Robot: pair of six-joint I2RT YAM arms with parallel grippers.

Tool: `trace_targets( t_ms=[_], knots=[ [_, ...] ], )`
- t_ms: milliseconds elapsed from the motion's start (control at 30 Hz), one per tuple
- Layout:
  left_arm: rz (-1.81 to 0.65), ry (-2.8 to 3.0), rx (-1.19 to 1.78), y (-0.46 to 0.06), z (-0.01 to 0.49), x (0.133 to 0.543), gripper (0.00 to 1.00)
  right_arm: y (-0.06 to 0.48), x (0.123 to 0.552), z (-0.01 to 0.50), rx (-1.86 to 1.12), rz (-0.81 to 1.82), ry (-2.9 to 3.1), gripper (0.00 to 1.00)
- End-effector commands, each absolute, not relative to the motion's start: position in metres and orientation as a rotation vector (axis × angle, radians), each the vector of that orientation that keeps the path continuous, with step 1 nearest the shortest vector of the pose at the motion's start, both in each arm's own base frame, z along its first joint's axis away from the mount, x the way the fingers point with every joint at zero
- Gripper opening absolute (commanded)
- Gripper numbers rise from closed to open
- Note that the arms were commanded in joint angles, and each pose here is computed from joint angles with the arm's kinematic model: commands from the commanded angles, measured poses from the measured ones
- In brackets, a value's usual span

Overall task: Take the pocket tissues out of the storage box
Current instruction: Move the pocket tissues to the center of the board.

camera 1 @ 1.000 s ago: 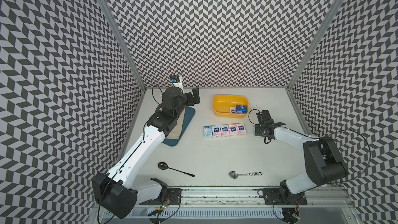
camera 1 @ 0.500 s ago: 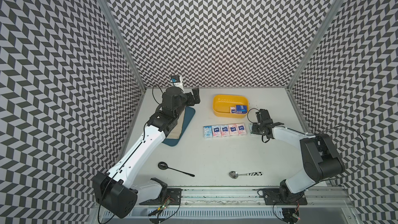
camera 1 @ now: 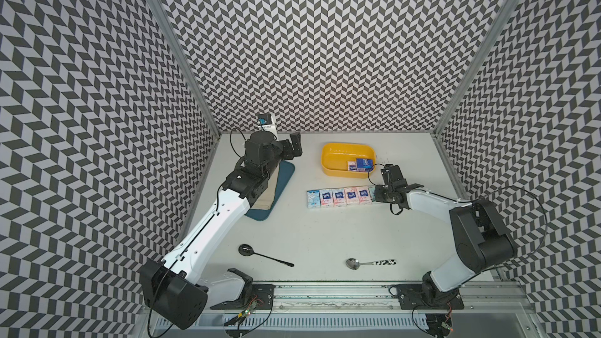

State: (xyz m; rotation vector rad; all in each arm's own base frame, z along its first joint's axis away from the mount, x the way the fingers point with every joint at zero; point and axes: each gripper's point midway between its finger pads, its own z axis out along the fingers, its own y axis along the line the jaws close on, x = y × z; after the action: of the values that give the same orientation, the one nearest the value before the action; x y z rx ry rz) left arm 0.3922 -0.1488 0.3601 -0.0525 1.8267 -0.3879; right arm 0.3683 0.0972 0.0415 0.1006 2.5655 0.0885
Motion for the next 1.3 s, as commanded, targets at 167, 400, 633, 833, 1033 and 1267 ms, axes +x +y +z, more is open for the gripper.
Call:
trace_targets(
  t_ms=[167,400,633,833,1033,1267],
  knots=[
    [-0.381,1.815,-0.053,-0.145,0.365,0.389,0.99,0.113,0.368,0.043,0.07,0.149,2.581,0.36],
    [-0.384,1.816,-0.052,-0.146,0.365,0.389,0.99,0.125,0.366,0.044,0.051,0.173,2.583,0.35],
    [-0.383,1.817,-0.052,-0.145,0.364,0.388,0.99,0.142,0.366,0.052,0.014,0.245,2.574,0.35],
    [-0.384,1.816,-0.05,-0.145,0.365,0.388,0.99,0.148,0.369,0.067,-0.003,0.285,2.545,0.35],
    [-0.378,1.812,-0.051,-0.145,0.367,0.388,0.99,0.141,0.391,0.132,0.029,0.245,2.396,0.4],
    [-0.353,1.799,-0.056,-0.14,0.374,0.387,0.99,0.16,0.427,0.181,-0.022,0.273,2.317,0.44]
  ],
)
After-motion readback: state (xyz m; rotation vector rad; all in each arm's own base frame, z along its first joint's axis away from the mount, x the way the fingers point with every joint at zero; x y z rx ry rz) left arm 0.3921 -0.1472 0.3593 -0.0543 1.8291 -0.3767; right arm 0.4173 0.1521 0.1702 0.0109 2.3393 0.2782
